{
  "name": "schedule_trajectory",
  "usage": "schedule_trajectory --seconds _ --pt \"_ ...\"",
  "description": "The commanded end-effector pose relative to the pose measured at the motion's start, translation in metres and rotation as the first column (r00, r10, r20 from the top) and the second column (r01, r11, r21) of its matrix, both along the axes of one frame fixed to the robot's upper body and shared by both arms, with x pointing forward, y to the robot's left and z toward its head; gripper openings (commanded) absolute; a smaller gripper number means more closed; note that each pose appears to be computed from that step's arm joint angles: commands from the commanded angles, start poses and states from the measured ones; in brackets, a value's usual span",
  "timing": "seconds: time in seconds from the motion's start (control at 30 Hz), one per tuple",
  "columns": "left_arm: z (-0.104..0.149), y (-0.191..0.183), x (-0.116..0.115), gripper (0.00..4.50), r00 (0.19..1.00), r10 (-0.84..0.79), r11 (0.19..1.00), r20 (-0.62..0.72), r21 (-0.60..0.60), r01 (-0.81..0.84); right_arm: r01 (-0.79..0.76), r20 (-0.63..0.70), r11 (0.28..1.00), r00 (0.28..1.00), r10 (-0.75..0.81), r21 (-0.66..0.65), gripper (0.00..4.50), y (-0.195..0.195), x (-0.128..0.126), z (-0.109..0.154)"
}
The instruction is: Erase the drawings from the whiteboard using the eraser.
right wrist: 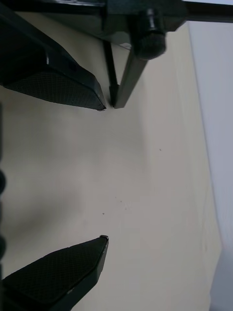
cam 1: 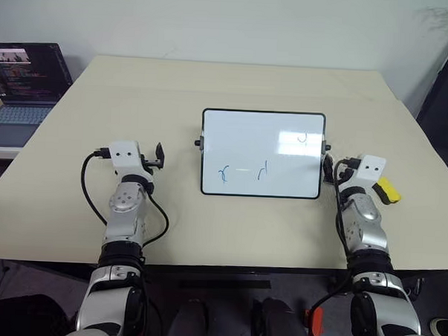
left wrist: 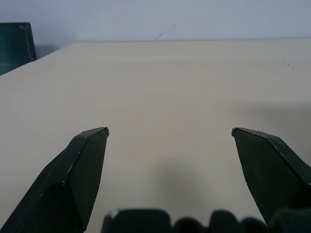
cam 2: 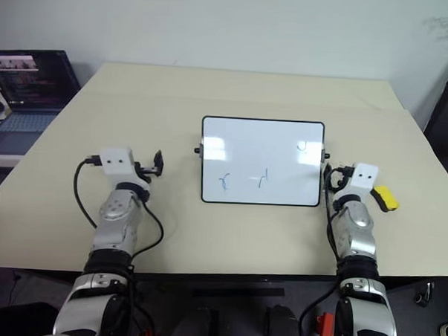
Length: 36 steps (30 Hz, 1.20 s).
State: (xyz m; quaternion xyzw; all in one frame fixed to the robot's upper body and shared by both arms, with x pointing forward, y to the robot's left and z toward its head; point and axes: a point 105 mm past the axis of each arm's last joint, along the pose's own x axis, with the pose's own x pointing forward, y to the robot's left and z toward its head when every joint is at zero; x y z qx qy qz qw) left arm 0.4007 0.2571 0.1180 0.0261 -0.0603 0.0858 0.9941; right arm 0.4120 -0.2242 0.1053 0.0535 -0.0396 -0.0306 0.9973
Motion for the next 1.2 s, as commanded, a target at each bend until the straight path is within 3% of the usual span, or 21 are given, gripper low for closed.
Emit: schedule_trajectory --seconds 0.03,0.37,0.73,1.2 --pt "0.017 0.009 -0.004 4.43 0.998 0.019 1.000 0.057 0.011 -0.019 -0.015 0.058 1.000 0.998 0.016 -0.008 4.50 0.004 0.005 0.020" --pt "0.017 0.014 -0.008 4.43 0.998 0.035 0.999 0.057 0.018 -0.036 -0.006 0.042 1.000 0.999 0.007 -0.005 4.50 0.000 0.008 0.015" --pt "0.021 -0.030 -0.011 4.43 0.995 -0.027 0.999 0.101 0.048 0.022 0.080 0.063 0.997 0.995 -0.078 -0.023 4.50 -0.037 0.004 0.025" --pt "0.021 -0.040 -0.016 4.43 0.996 -0.037 0.999 0.085 0.032 0.034 0.051 0.053 0.998 0.997 -0.049 -0.048 4.50 -0.040 -0.001 0.025"
